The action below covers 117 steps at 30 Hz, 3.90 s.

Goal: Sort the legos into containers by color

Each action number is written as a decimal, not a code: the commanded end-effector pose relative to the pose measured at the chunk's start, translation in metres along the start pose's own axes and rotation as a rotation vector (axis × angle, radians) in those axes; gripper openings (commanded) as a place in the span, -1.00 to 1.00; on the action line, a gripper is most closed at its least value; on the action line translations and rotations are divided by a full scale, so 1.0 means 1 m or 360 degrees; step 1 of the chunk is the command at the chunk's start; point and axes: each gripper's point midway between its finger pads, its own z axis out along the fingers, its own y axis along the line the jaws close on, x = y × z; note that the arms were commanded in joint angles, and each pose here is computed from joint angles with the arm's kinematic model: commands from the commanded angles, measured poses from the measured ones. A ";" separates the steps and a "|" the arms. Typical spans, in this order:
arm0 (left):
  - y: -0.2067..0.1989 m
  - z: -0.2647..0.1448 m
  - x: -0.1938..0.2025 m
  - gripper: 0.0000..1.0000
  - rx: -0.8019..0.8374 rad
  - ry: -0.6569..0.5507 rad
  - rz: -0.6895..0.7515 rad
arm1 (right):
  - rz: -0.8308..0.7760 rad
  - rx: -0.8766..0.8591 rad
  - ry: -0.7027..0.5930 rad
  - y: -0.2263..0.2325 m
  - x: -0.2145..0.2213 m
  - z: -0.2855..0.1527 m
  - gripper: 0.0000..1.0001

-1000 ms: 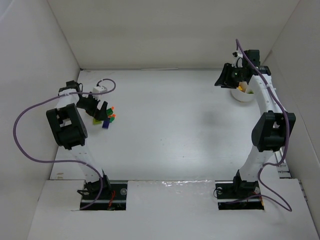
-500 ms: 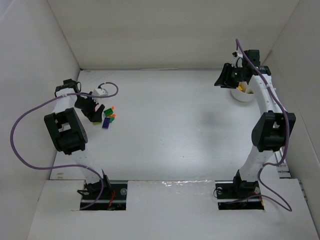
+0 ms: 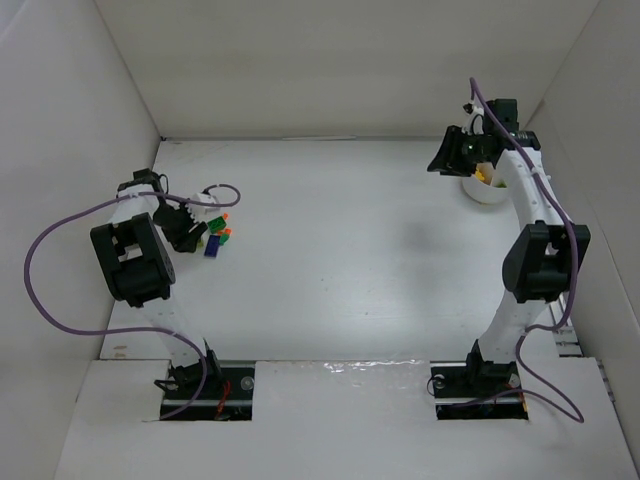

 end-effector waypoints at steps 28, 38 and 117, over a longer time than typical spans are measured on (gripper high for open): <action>-0.001 0.029 -0.004 -0.10 0.0009 0.0024 0.0221 | -0.0024 -0.0018 0.0005 0.016 -0.010 0.007 -0.09; -0.002 0.023 -0.005 -0.70 -0.0016 0.0028 0.0202 | -0.0030 -0.0075 0.0005 0.025 -0.013 0.004 -0.09; -0.151 -0.096 -0.326 -0.41 0.0254 -0.1239 0.0309 | -0.0016 -0.0871 0.0375 0.350 0.103 0.030 -0.89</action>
